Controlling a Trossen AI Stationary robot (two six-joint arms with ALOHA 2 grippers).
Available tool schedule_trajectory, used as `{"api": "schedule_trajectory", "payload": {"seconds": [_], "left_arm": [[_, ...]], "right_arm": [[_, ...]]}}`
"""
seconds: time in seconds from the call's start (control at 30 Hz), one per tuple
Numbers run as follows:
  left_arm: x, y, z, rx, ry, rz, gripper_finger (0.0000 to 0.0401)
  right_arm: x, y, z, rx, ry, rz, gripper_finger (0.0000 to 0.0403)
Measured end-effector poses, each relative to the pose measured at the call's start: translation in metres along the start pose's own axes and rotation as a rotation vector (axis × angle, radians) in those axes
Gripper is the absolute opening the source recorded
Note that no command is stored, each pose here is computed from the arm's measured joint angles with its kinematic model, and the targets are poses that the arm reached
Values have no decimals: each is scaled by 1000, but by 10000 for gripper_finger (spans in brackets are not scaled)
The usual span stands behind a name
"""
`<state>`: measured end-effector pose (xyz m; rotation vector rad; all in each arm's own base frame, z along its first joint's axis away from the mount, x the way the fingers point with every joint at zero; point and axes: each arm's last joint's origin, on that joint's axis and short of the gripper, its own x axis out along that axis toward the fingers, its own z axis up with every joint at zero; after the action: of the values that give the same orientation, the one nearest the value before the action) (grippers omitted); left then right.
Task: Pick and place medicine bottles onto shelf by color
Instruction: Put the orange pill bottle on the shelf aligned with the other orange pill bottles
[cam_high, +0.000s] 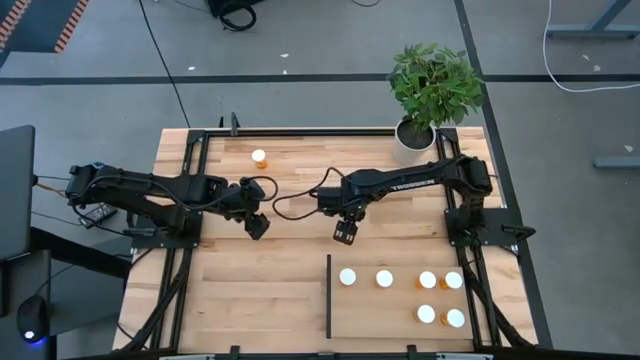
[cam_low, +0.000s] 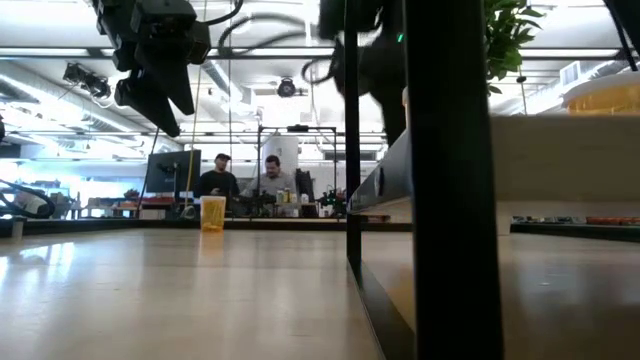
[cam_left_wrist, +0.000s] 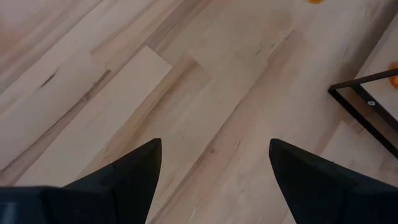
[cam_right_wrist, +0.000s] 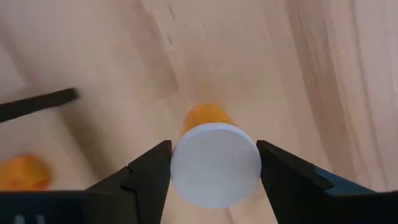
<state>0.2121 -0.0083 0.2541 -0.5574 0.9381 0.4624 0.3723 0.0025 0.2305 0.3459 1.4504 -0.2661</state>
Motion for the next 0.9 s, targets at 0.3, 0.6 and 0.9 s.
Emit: {"api": "schedule_trajectory", "payload": {"seconds": [0.3,0.6,0.9], "left_arm": [[0,0,0,19,-1,3,302],[0,0,1,106,-10,1,302],[0,-2,6,83,-57,-20,302]], "right_arm": [[-51,7,-32,116,-45,21,235],[-86,33,-80,229,-12,48,235],[-107,67,-120,252,-2,146,235]]}}
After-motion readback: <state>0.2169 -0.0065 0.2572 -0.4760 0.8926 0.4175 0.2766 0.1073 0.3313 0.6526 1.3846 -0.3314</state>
